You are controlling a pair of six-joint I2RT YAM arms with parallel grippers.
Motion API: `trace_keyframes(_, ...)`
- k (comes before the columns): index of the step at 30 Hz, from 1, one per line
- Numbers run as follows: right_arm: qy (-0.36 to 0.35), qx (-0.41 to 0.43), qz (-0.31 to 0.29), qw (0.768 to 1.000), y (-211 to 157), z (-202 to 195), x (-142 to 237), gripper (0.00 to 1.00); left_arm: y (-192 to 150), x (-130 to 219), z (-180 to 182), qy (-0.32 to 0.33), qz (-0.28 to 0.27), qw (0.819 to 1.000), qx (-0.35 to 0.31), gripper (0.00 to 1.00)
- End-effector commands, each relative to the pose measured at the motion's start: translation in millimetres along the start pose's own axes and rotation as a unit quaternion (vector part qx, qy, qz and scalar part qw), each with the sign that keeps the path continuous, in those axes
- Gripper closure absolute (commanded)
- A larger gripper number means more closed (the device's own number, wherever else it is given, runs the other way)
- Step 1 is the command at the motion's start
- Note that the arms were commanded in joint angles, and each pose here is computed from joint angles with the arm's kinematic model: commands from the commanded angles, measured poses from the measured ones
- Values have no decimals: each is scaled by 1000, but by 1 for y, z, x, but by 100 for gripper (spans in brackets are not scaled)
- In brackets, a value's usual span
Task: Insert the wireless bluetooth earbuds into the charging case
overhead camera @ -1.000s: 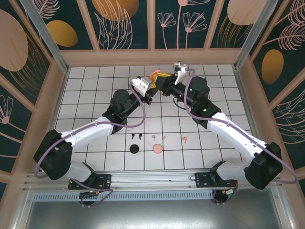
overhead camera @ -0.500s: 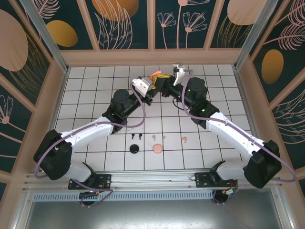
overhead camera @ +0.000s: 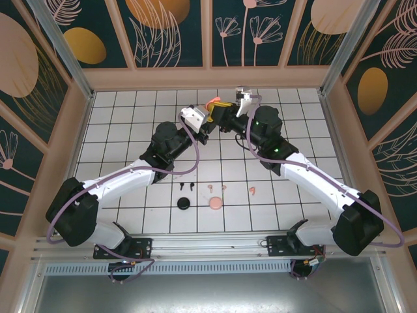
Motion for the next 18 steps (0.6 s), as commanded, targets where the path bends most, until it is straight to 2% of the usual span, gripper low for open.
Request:
trace_keyframes(1,-21,24,15,999,-14,-6,-4,82,37,7,-11,-24,-62,998,0,100)
trace_keyframes(15,-38,33,44,998,-35,-8,-3,82,43,8,-12,-23,-73,997,9,100)
trace_keyframes(18,-52,19,45,997,-34,-10,-3,77,42,6,-12,-22,-67,997,15,100)
Point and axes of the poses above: each hand's point on the last joint's axis, 136 mm out from that joint toward the fingers, its own x axis back along the fingers, its own z axis along the line the jaws close on, y = z × x, the point moved 9 cm from there along x, back along the fingers, and after that the axes turned 12 degrees about x, right-handed, at the moved point
